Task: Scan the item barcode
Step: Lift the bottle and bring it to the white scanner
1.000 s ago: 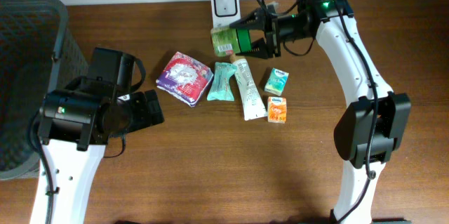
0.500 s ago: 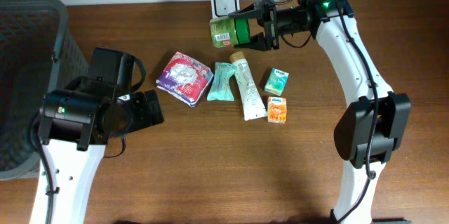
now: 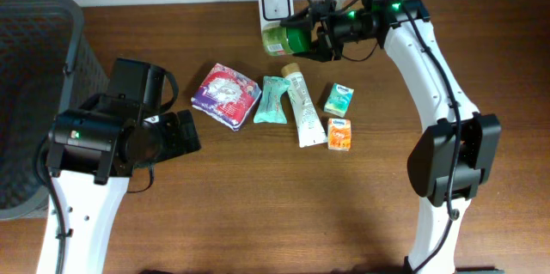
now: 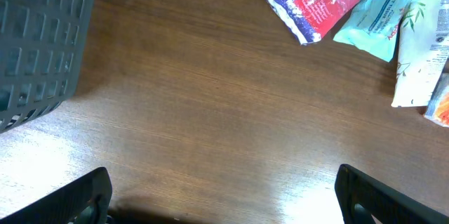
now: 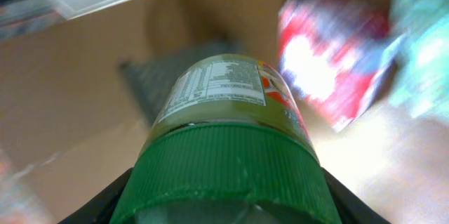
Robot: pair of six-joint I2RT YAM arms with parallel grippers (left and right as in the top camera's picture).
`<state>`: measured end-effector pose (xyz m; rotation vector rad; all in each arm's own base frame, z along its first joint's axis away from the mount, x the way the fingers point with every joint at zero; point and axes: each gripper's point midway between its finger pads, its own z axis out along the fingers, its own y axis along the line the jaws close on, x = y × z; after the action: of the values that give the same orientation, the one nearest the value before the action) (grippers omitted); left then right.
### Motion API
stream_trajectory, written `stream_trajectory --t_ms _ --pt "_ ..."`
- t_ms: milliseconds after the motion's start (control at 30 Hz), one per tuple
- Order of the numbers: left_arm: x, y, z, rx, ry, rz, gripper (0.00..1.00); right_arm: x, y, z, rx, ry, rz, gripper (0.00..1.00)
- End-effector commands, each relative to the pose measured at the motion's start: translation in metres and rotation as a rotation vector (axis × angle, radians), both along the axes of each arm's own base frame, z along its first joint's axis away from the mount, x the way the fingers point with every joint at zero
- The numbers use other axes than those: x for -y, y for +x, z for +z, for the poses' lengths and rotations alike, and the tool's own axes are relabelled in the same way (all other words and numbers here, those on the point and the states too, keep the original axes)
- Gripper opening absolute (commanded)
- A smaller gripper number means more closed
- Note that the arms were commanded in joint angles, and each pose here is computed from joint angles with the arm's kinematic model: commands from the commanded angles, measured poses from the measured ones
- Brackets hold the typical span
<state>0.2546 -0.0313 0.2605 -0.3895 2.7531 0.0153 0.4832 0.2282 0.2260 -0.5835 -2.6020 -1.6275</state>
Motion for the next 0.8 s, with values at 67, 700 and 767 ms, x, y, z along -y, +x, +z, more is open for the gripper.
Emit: stream_trajectory --t_ms 67,700,767 --pt "0.0 0.0 0.002 0.009 0.002 0.008 0.99 0.031 0.047 -0.034 0.297 -0.512 -0.175 0.36" --pt "0.0 0.0 0.002 0.009 0.002 0.008 0.99 -0.006 0.174 -0.02 1.009 -0.778 -0.511 0.4" --pt "0.0 0.0 0.002 0.009 0.002 0.008 0.99 -0.002 0.174 -0.018 1.007 -0.79 -0.522 0.41"
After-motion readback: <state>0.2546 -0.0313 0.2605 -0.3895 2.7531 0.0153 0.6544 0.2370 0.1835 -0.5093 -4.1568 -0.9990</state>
